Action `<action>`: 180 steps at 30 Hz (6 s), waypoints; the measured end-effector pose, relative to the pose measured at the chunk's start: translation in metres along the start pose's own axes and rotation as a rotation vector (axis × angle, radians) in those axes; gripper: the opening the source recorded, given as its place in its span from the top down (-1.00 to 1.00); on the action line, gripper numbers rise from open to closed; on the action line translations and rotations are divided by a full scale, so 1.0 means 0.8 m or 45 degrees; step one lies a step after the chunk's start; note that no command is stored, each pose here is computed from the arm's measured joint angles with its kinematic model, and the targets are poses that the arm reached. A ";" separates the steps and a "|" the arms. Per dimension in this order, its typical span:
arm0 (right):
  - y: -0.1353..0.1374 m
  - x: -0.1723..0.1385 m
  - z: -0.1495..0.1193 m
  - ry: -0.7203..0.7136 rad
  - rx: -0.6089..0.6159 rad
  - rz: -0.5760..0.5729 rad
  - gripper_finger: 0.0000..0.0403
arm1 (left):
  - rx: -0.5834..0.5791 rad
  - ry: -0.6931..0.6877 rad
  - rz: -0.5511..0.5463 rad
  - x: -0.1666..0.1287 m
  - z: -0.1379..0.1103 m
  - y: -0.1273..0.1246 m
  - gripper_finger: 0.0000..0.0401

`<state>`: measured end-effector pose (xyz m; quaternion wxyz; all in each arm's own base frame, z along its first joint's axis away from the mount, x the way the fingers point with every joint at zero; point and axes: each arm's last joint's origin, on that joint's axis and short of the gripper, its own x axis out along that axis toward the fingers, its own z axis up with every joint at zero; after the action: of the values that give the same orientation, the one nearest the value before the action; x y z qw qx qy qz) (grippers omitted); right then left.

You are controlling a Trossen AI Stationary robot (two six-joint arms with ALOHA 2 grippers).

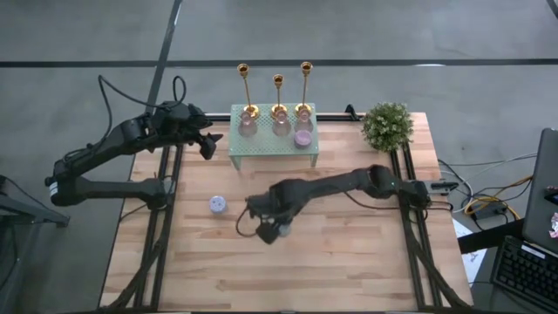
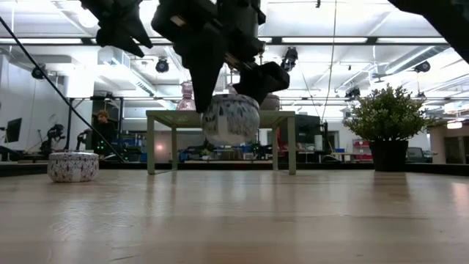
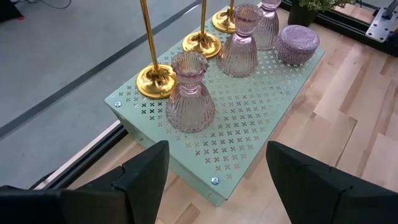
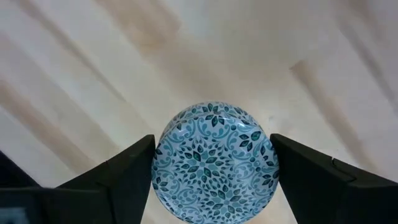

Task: Pick & Place candle stick holders
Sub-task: Put the blue scented candle on the shelf

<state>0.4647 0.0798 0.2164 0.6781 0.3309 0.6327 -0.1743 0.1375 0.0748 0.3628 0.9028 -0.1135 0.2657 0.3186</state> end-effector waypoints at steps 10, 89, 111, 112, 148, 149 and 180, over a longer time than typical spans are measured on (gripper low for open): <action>-0.037 -0.052 0.045 -0.080 0.119 0.056 -0.44 | 0.000 -0.009 -0.001 -0.004 -0.001 0.001 -0.36; -0.186 -0.162 0.145 -0.683 0.731 -0.136 -0.44 | -0.020 -0.001 0.001 -0.014 -0.006 0.003 -0.36; -0.185 -0.153 0.149 -0.679 0.714 -0.102 -0.47 | -0.015 -0.006 0.000 -0.015 -0.006 0.004 -0.36; -0.185 -0.153 0.149 -0.680 0.713 -0.102 -0.49 | -0.015 -0.006 0.000 -0.015 -0.006 0.004 -0.36; -0.161 -0.196 0.129 -0.732 0.548 0.004 -0.42 | -0.014 -0.005 0.000 -0.020 -0.009 0.005 -0.36; -0.156 -0.198 0.124 -0.727 0.524 0.001 -0.39 | -0.014 -0.002 0.001 -0.020 -0.009 0.005 -0.36; -0.060 -0.117 0.015 -0.819 0.401 -0.304 0.96 | 0.017 0.002 -0.046 -0.023 -0.010 0.004 -0.36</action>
<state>0.4289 0.0202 0.2960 0.7580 0.2831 0.3870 -0.4423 0.1197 0.0646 0.3661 0.9090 -0.1124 0.2664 0.3002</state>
